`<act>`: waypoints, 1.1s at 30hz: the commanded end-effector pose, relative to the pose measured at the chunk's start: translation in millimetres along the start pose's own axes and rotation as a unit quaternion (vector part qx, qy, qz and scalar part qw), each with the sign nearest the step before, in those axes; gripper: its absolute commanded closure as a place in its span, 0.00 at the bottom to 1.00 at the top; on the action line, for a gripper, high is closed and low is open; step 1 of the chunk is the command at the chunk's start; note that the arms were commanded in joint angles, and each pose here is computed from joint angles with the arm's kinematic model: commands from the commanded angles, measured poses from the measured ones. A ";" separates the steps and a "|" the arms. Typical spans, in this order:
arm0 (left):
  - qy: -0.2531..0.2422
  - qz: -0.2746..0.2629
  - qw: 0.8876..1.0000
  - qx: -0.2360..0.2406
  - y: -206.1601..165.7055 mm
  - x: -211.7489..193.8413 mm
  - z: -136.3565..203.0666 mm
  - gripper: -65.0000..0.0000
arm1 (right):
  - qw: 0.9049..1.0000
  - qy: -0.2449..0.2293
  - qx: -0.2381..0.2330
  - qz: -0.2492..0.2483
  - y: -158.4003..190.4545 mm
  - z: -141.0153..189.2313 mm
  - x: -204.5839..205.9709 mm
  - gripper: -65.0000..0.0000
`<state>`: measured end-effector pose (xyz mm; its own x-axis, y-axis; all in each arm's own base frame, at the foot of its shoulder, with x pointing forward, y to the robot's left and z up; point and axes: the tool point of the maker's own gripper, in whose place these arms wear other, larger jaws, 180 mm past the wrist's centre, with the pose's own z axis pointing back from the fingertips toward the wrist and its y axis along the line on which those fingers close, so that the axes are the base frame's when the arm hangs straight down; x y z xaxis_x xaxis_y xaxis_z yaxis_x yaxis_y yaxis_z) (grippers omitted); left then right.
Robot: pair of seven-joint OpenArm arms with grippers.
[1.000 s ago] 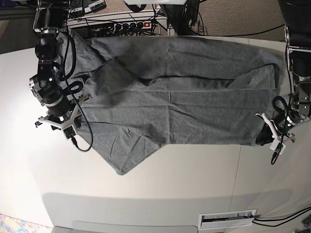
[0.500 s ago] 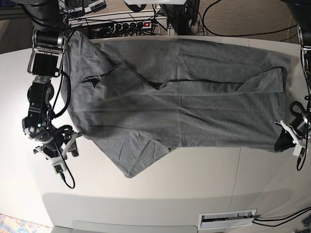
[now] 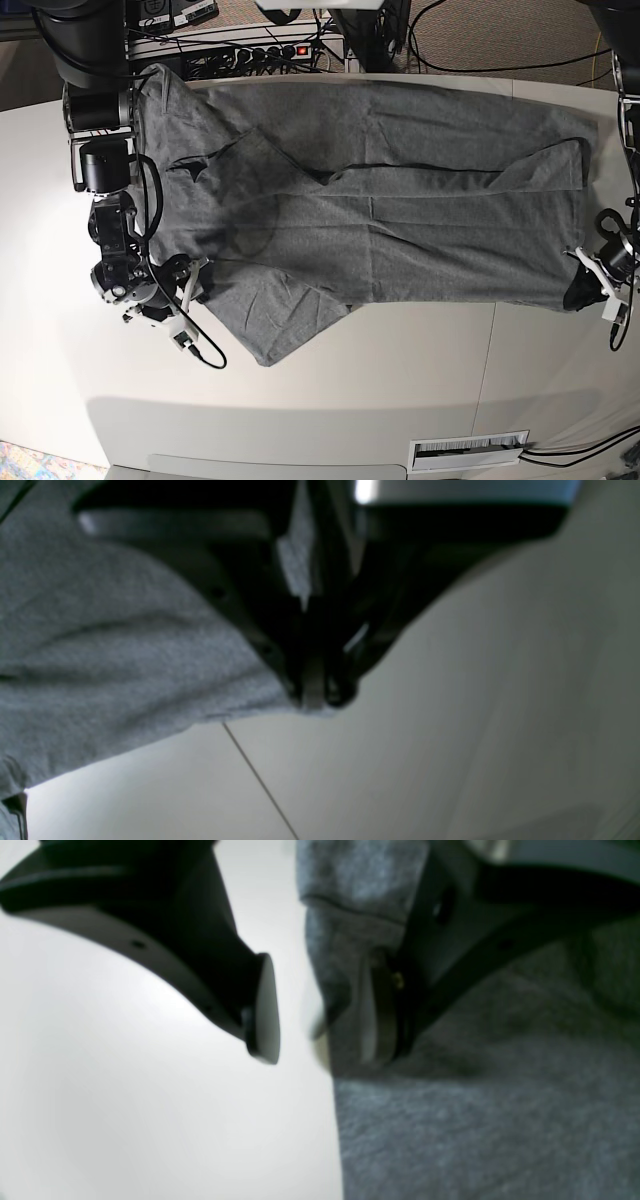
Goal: Fold the T-shirt properly
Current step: 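Grasp the sleeve end with the right gripper and lift it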
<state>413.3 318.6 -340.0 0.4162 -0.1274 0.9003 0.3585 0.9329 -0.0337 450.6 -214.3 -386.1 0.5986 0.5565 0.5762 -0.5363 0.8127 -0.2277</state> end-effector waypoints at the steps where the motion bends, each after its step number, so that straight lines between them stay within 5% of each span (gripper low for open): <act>1: -0.036 -0.009 0.999 0.012 13.6 29.2 6.2 1.00 | 1.000 -0.026 -0.015 0.002 -15.9 8.6 19.1 0.60; 7: -0.036 -0.009 0.999 0.012 13.8 29.1 6.3 1.00 | 1.000 0.002 -0.002 -0.008 -4.0 1.3 -7.9 0.63; 14: -0.036 -0.009 0.999 0.012 13.8 29.1 6.3 1.00 | 1.000 0.028 0.001 -0.009 -1.1 0.2 -20.5 1.00; 31: -0.036 -0.009 0.999 0.012 13.8 29.2 6.3 1.00 | 1.000 0.022 -0.016 -0.005 -18.9 7.5 -0.1 1.00; 33: -0.036 -0.009 0.999 0.012 13.8 29.2 6.3 1.00 | 1.000 0.019 -0.017 -0.005 -19.7 7.8 1.7 0.82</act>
<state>413.2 318.7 -340.0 0.4164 -0.1278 0.9002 0.3586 0.9329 -0.0335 443.7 -223.2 -393.9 0.6480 0.5496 0.5274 -0.5243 0.8241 -0.2145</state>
